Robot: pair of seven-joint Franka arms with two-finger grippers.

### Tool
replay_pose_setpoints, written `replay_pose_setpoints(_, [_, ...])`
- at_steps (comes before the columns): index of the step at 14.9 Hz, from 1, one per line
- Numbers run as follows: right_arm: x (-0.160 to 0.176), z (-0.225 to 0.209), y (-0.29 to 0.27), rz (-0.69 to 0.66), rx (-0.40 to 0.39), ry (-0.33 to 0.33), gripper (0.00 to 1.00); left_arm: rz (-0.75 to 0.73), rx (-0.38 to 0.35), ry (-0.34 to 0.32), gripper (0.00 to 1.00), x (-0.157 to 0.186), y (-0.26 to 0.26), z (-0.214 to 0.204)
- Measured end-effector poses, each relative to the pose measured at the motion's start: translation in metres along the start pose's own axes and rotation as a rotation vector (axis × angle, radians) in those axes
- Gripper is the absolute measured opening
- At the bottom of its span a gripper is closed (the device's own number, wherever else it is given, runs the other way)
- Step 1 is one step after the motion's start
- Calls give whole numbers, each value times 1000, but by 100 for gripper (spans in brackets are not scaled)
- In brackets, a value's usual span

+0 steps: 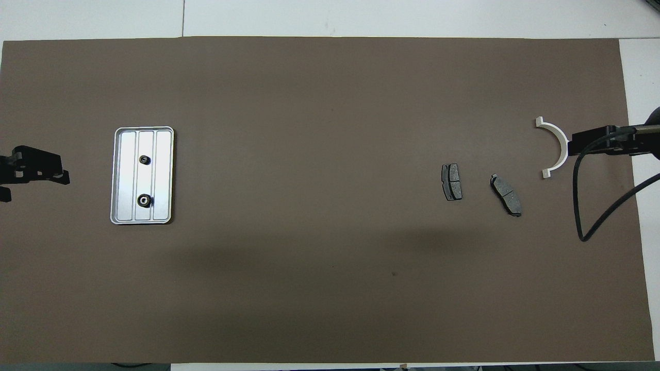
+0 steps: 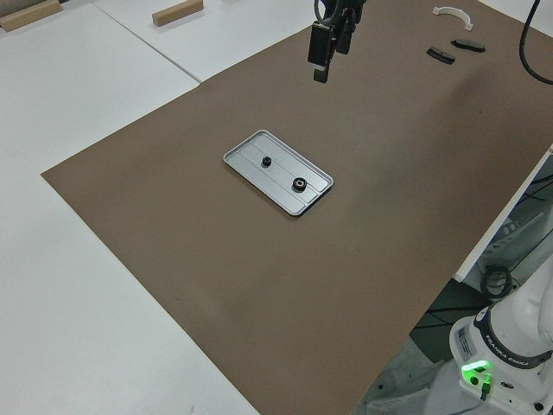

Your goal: Pick bearing gear from pile to tray

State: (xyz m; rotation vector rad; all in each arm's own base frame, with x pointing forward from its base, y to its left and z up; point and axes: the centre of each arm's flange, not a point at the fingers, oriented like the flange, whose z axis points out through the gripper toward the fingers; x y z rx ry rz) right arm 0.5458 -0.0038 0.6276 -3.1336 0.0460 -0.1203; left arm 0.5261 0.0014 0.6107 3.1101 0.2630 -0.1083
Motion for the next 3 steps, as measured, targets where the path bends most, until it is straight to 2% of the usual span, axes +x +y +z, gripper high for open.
replay_pose_setpoints(3, [0, 0, 0, 0, 0, 0, 100, 16, 2, 0, 100, 0, 1, 0])
